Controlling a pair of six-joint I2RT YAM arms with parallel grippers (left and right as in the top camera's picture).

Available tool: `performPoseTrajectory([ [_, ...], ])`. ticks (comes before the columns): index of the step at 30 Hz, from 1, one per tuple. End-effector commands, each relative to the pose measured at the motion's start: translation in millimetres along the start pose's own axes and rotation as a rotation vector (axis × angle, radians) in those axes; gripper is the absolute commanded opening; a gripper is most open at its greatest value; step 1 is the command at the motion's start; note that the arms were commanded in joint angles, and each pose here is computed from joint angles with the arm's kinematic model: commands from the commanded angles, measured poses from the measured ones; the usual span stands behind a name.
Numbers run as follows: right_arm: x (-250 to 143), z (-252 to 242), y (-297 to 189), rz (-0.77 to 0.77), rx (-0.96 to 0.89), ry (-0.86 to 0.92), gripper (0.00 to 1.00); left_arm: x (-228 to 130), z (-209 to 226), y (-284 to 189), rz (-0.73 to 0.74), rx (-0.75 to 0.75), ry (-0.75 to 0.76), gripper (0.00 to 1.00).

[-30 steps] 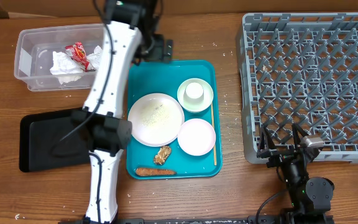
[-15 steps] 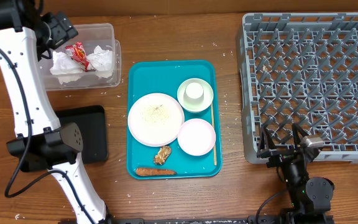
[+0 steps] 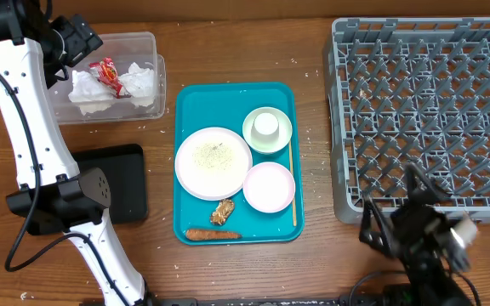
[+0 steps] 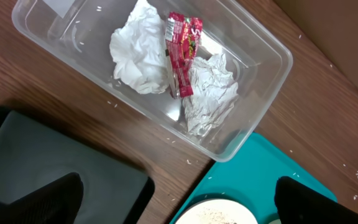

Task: Sort waste into correct bins and load items into the dishwasher
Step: 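Move the right gripper over the small white cup on the tray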

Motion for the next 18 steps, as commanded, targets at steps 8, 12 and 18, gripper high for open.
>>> performPoseTrajectory([
  [8,63,22,13,-0.225,-0.014,0.055,1.00,1,0,-5,-0.013,-0.015,-0.015,1.00],
  [12,80,20,52,-0.043,-0.093,0.073,1.00,1,0,-5,-0.013,-0.015,-0.015,1.00],
  [18,76,8,132,0.368,0.042,0.029,1.00,1,0,-5,-0.013,-0.015,-0.015,1.00],
])
Point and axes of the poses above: each gripper's point midway between its finger pads, its own y axis out along the fingers, its own z axis along the line the jaws close on, x = y × z, the point moved 9 cm from there along -y, back along the fingers, and after that the axes turned 7 degrees about y, right-handed, at the moved point
